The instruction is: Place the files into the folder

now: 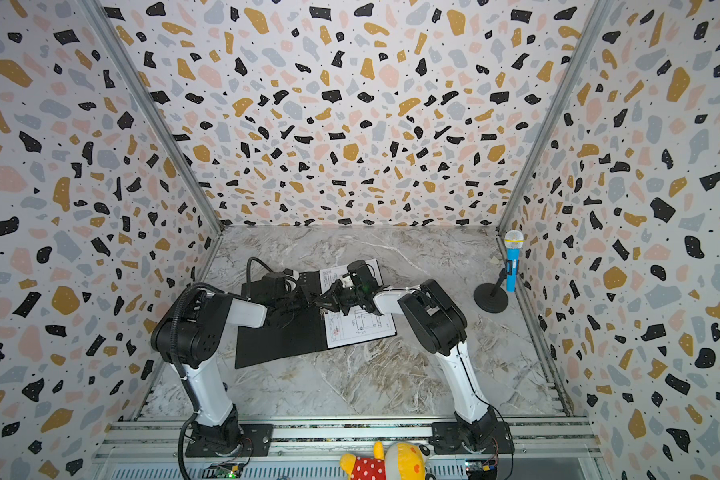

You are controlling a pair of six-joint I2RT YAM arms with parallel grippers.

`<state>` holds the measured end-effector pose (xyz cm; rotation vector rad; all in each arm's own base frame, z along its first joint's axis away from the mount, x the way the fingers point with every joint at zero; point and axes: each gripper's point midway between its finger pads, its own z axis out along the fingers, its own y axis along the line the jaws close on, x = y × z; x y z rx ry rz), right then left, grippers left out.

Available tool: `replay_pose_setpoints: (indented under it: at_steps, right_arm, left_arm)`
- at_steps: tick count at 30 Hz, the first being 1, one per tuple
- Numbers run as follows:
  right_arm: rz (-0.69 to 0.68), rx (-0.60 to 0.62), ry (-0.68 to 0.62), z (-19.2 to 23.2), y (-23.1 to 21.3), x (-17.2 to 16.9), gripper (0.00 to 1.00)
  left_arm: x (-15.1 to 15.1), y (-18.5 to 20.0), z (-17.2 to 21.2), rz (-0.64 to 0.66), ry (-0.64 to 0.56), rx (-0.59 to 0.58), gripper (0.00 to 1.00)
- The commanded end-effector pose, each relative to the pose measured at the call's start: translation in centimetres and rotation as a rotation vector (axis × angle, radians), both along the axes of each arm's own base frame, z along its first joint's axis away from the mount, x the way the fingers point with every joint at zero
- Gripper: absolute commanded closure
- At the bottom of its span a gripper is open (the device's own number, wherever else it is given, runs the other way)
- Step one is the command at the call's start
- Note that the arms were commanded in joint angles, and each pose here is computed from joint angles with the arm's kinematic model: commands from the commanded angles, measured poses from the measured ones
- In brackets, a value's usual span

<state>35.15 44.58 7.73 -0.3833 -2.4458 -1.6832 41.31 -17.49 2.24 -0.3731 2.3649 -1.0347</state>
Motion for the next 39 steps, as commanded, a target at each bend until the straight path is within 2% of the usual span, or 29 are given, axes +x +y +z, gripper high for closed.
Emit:
replay_pose_setpoints:
  at_steps: [1,18,32,39]
  right_arm:
    - [0.027,0.035,-0.037,2.0,0.7,-0.3,0.85]
    - [0.081,0.026,-0.065,1.5,0.2,-1.5,0.97]
    - [0.217,-0.086,-0.225,-1.1,-1.4,-2.3,1.0]
    - [0.245,-0.181,-0.3,-2.8,-2.6,-2.3,1.0]
  left_arm:
    - [-1.5,0.4,-2.6,-0.01,0.09,0.058,0.94]
    - [-1.6,0.5,-3.2,-0.02,0.105,0.083,0.94]
    - [-1.4,0.4,-3.3,-0.029,0.11,0.077,0.94]
    - [-1.3,0.4,-3.4,-0.031,0.11,0.07,0.95]
